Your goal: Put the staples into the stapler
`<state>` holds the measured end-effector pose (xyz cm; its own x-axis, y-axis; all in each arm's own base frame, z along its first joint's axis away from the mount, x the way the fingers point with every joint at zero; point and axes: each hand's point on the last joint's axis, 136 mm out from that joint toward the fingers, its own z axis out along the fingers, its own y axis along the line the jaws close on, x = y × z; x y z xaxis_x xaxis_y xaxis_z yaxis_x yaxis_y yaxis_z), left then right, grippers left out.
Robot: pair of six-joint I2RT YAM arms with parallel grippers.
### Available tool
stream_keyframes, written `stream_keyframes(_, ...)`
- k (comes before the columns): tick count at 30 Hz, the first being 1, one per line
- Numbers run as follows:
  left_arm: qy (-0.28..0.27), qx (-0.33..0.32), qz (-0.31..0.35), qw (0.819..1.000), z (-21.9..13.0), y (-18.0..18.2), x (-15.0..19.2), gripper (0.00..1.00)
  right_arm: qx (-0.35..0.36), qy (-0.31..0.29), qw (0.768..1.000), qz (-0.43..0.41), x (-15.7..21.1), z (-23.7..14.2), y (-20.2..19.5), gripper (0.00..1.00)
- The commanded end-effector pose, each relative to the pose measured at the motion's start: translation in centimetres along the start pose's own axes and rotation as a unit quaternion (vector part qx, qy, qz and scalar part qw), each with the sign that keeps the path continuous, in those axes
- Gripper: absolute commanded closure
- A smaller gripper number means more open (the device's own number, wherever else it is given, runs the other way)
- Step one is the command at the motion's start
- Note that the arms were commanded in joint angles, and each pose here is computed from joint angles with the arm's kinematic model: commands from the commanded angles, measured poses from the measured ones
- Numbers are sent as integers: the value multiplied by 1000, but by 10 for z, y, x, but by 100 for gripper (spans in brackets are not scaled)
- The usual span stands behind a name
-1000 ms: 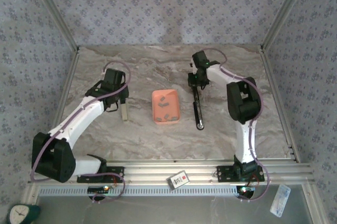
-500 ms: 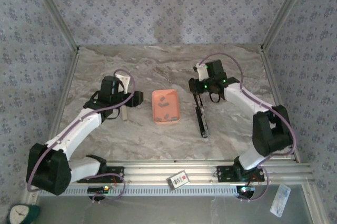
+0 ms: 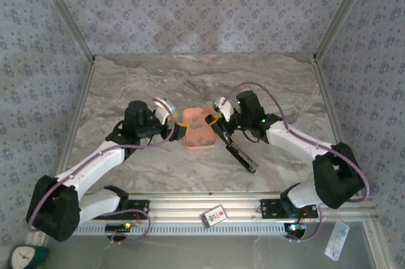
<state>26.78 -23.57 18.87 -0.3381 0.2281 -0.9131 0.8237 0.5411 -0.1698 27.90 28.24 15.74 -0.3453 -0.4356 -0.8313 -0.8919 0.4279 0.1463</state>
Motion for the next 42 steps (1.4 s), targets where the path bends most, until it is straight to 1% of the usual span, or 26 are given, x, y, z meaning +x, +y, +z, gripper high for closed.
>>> stream_keyframes(1, -27, 48, 70, 996, -3, -24, -5, 24, -40, -55, 994, -82, -27, -9, 27, 89)
stream_keyframes(7, -25, 91, 142, 985, -3, -53, 10, 26, -91, -82, 983, -138, -22, -17, 63, 89)
stream_keyframes(11, -23, 125, 190, 973, -2, -73, 17, 26, -132, -100, 969, -184, -14, -21, 86, 90)
stream_keyframes(17, -29, 160, 228, 960, -4, -91, 19, 28, -169, -103, 954, -224, -3, -21, 105, 91)
stream_keyframes(21, -31, 183, 237, 954, -8, -100, 18, 30, -175, -101, 950, -238, 0, -18, 109, 91)
stream_keyframes(24, -24, 198, 239, 950, -10, -104, 19, 34, -178, -102, 948, -244, 1, -17, 111, 91)
stream_keyframes(33, -16, 239, 236, 942, -11, -116, 20, 51, -183, -96, 947, -244, 2, -9, 114, 92)
stream_keyframes(40, -5, 246, 233, 941, -8, -118, 23, 54, -181, -98, 949, -240, -2, -6, 114, 91)
stream_keyframes(42, 0, 246, 232, 941, -7, -117, 25, 59, -180, -101, 948, -241, -3, -6, 114, 91)
